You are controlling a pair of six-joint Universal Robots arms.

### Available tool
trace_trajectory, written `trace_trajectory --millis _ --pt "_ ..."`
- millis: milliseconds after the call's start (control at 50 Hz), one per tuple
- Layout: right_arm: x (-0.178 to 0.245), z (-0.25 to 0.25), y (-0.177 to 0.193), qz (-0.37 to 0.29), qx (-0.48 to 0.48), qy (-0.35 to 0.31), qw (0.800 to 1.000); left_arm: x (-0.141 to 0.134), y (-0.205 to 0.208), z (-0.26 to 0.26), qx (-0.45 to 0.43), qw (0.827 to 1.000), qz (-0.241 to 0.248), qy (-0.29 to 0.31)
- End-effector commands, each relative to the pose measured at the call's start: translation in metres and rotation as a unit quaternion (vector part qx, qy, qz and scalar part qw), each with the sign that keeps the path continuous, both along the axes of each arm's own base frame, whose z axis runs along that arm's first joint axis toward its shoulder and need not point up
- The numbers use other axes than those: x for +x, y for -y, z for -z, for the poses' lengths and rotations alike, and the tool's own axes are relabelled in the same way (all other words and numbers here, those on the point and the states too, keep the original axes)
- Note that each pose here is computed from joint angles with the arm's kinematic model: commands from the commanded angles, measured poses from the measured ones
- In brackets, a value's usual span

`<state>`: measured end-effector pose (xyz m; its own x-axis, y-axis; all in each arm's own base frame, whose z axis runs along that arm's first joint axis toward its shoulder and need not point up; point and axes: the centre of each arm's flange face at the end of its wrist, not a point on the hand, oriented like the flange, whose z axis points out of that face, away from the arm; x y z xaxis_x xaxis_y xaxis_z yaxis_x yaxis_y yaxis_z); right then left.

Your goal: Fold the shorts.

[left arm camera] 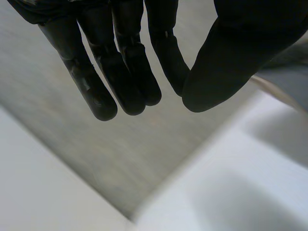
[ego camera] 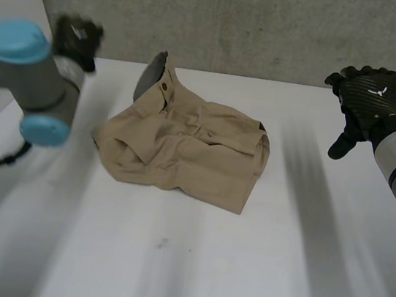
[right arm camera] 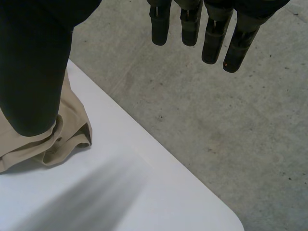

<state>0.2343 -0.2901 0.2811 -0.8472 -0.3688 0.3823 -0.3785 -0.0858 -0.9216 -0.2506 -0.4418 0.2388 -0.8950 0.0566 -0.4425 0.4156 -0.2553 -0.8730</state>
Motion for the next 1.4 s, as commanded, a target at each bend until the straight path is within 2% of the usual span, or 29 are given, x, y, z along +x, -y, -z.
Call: trace_trajectory --millis 20,40,100,220,300,360,440,640,800,920,1220,1340,1400 --pt "0.0 -0.004 -0.002 0.0 -0.006 0.002 1.0 0.006 -0.013 -0.113 -0.181 0.981 -0.013 -0.061" --pt "0.0 -0.006 -0.003 0.0 -0.008 0.002 1.0 -0.001 -0.024 -0.128 -0.197 0.978 -0.001 -0.071" --pt "0.0 -0.008 -0.004 0.0 -0.011 0.003 1.0 -0.012 -0.034 -0.127 -0.189 0.978 0.018 -0.082" --pt "0.0 -0.008 -0.005 -0.002 -0.011 0.004 1.0 -0.023 -0.047 -0.046 -0.067 0.995 0.049 -0.058" --pt "-0.001 -0.008 -0.005 -0.002 -0.011 0.004 1.0 -0.023 -0.051 -0.003 -0.006 0.997 0.06 -0.039" --pt "-0.001 -0.008 -0.005 -0.002 -0.01 0.004 1.0 -0.014 -0.045 0.036 0.054 0.997 0.05 -0.035" --pt "0.0 -0.006 -0.005 -0.003 -0.007 0.003 1.0 0.008 -0.036 0.065 0.129 0.99 0.026 -0.054" --pt "0.0 -0.003 -0.005 -0.003 -0.003 0.001 1.0 0.021 -0.026 0.112 0.227 0.97 0.031 -0.083" --pt "0.0 0.002 -0.002 -0.001 0.003 -0.001 1.0 0.017 -0.029 0.125 0.287 0.95 0.077 -0.094" --pt "0.0 0.004 -0.001 -0.001 0.003 -0.001 1.0 0.02 -0.024 0.121 0.288 0.948 0.079 -0.115" --pt "0.001 0.008 0.0 -0.001 0.006 -0.003 1.0 0.017 -0.023 0.123 0.288 0.947 0.084 -0.115" --pt "0.001 0.009 0.0 -0.001 0.007 -0.003 1.0 0.019 -0.006 0.089 0.228 0.963 0.069 -0.122" --pt "0.0 0.008 -0.001 -0.001 0.007 -0.003 1.0 0.027 0.007 0.029 0.135 0.98 0.035 -0.14"
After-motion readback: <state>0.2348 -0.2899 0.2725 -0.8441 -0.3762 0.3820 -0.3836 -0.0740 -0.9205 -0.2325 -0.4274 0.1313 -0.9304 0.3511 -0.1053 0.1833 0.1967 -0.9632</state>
